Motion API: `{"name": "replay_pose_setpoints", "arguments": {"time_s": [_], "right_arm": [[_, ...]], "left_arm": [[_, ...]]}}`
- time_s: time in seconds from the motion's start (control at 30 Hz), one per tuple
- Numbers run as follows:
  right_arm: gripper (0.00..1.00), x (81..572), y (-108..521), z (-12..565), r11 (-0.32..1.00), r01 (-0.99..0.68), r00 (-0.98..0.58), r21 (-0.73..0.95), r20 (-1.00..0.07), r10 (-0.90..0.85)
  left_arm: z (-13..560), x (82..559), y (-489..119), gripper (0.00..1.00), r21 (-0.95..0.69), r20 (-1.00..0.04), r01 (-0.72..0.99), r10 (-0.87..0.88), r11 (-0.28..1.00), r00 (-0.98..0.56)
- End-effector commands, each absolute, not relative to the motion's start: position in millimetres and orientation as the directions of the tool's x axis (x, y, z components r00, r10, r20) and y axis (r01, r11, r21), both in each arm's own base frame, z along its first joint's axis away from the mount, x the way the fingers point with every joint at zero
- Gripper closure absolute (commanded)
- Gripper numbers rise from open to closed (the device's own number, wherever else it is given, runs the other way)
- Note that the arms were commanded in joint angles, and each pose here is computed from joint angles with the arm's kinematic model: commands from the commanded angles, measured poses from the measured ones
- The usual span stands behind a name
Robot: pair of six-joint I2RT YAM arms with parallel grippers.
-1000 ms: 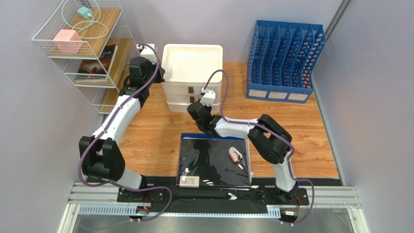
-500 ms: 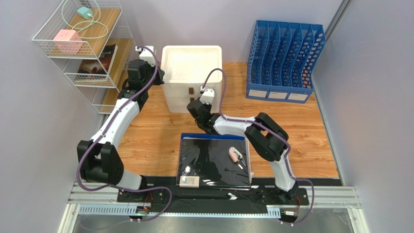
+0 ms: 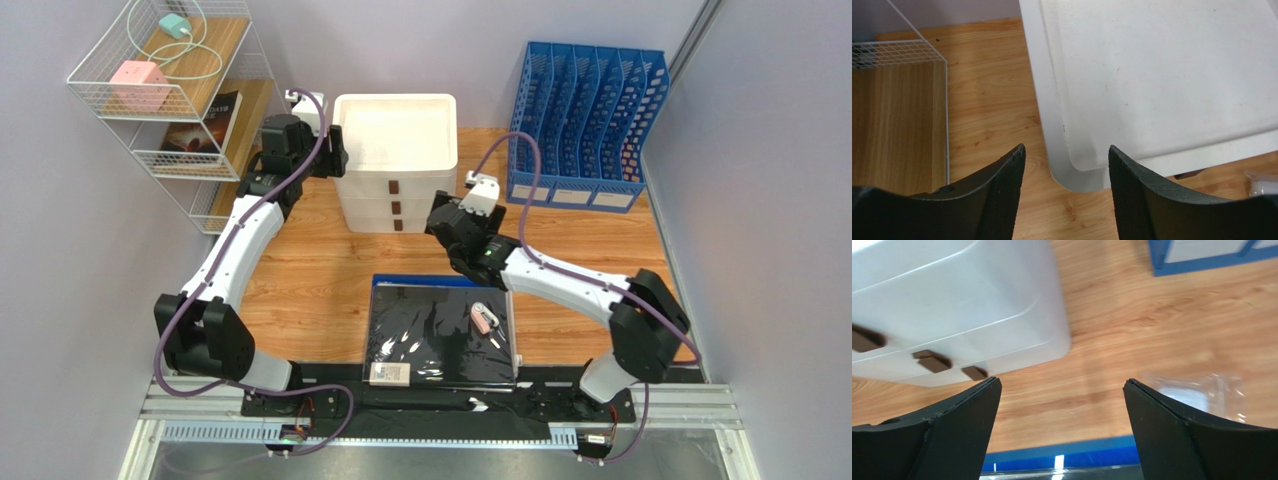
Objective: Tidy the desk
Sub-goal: Close the drawer in the storage box.
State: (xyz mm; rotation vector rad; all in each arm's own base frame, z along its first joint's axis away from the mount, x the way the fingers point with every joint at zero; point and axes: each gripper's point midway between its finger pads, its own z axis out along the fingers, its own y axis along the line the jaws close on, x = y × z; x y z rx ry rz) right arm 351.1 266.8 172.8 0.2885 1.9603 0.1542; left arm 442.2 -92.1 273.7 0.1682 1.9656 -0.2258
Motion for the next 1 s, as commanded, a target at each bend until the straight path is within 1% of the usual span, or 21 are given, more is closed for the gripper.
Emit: {"name": "replay_pose_setpoints", "arguments": {"time_s": [0.0, 0.03, 0.1, 0.17, 0.2, 0.23, 0.3, 0.4, 0.63, 0.8, 0.97], "right_arm": [[0.00, 313.9, 195.8, 133.1, 0.937, 0.341, -0.441, 0.074, -0.868, 0.229], [0.00, 311.3, 188.9, 128.1, 0.931, 0.360, -0.444, 0.061, -0.866, 0.229], [0.00, 304.2, 178.3, 111.9, 0.920, 0.390, -0.464, 0.043, -0.854, 0.237], [0.00, 301.1, 172.1, 97.9, 0.909, 0.415, -0.483, 0.022, -0.842, 0.240], [0.00, 298.0, 167.7, 91.2, 0.896, 0.443, -0.486, 0.018, -0.835, 0.257], [0.00, 296.7, 162.9, 87.5, 0.886, 0.464, -0.483, 0.007, -0.836, 0.260], [0.00, 291.8, 157.0, 73.3, 0.868, 0.496, -0.500, -0.021, -0.824, 0.267], [0.00, 289.3, 158.3, 56.7, 0.851, 0.525, -0.500, -0.004, -0.811, 0.304], [0.00, 295.1, 151.9, 42.5, 0.816, 0.579, -0.479, 0.004, -0.808, 0.344], [0.00, 304.7, 143.9, 31.8, 0.791, 0.611, -0.466, 0.046, -0.786, 0.406], [0.00, 312.3, 144.4, 17.0, 0.791, 0.611, -0.503, 0.016, -0.764, 0.404]], "left_arm": [[320.6, 411.0, -87.9, 0.33, -0.030, -0.940, 0.274, 0.065, 0.961, -0.334], [316.2, 405.9, -85.8, 0.33, -0.020, -0.939, 0.274, 0.076, 0.961, -0.335], [325.6, 390.1, -84.0, 0.33, 0.005, -0.949, 0.297, 0.098, 0.955, -0.298], [310.9, 376.7, -85.4, 0.32, -0.009, -0.941, 0.320, 0.100, 0.947, -0.323], [313.0, 369.0, -85.1, 0.32, 0.013, -0.945, 0.338, 0.121, 0.941, -0.303], [300.0, 364.6, -84.7, 0.32, 0.013, -0.939, 0.344, 0.129, 0.939, -0.319], [295.9, 356.1, -83.8, 0.32, 0.023, -0.942, 0.356, 0.140, 0.934, -0.305], [279.4, 349.6, -85.0, 0.32, 0.002, -0.937, 0.375, 0.133, 0.927, -0.323], [260.0, 348.0, -89.3, 0.34, -0.029, -0.928, 0.394, 0.121, 0.919, -0.352], [258.2, 343.4, -91.8, 0.35, -0.046, -0.934, 0.405, 0.105, 0.913, -0.342], [261.7, 338.6, -91.7, 0.35, -0.041, -0.943, 0.409, 0.100, 0.911, -0.317]]}}
